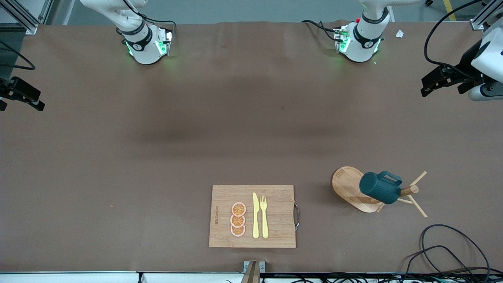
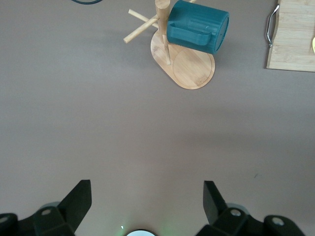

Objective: Transfer cup from left to right arm and place

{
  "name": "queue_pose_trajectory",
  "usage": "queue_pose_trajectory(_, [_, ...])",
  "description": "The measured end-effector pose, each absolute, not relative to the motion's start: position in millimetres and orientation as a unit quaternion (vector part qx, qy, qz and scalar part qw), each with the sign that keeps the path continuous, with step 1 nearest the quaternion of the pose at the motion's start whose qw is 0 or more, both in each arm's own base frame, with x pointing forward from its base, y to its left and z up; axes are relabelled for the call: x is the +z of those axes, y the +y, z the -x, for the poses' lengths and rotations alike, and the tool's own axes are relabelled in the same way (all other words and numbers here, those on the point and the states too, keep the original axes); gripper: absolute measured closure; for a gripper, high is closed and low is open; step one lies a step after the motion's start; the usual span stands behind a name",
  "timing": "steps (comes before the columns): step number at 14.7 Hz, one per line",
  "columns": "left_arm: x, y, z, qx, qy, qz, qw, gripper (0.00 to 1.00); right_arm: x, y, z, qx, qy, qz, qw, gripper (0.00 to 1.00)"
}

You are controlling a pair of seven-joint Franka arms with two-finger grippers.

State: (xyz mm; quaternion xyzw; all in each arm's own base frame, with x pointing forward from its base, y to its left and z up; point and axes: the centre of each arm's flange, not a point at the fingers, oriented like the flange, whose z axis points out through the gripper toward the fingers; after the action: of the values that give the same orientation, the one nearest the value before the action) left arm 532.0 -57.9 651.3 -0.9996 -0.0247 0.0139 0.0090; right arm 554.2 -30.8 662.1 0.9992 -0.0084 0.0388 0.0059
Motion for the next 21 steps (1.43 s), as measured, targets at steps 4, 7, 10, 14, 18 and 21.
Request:
queue_pose_trajectory(4, [651.9,-58.1,-532.0,0.013,-0.024,1.0,0.009,0.0,662.1,-30.8,-554.2,0.039,-0.008,-0.999,0.006,0.0])
queue_pose_trajectory(7, [649.6,-58.3,-533.3,0.016,-0.024,1.0,0.009,0.0,662.1,-30.8,-554.2,0.039,-0.008,-0.999,0.006,0.0])
queue_pose_trajectory(10, [641.8,-61.5,-539.1,0.023,-0.022,0.999,0.006,0.0,662.1,-30.7,-554.2,0.039,-0.008,-0.999,0.006,0.0])
queue_pose_trajectory(14, [631.6,-61.2,-550.4,0.032,-0.028,0.999,-0.005,0.0,662.1,-30.7,-554.2,0.039,-0.008,-0.999,0.006,0.0])
queue_pose_trajectory(18, [616.7,-56.2,-563.4,0.042,-0.095,0.993,-0.049,0.0,662.1,-30.6,-554.2,0.039,-0.008,-0.999,0.006,0.0])
queue_pose_trajectory(21, [598.3,-42.6,-577.1,0.041,-0.169,0.981,-0.087,0.0,662.1,-30.7,-554.2,0.039,-0.008,-0.999,0.006,0.0])
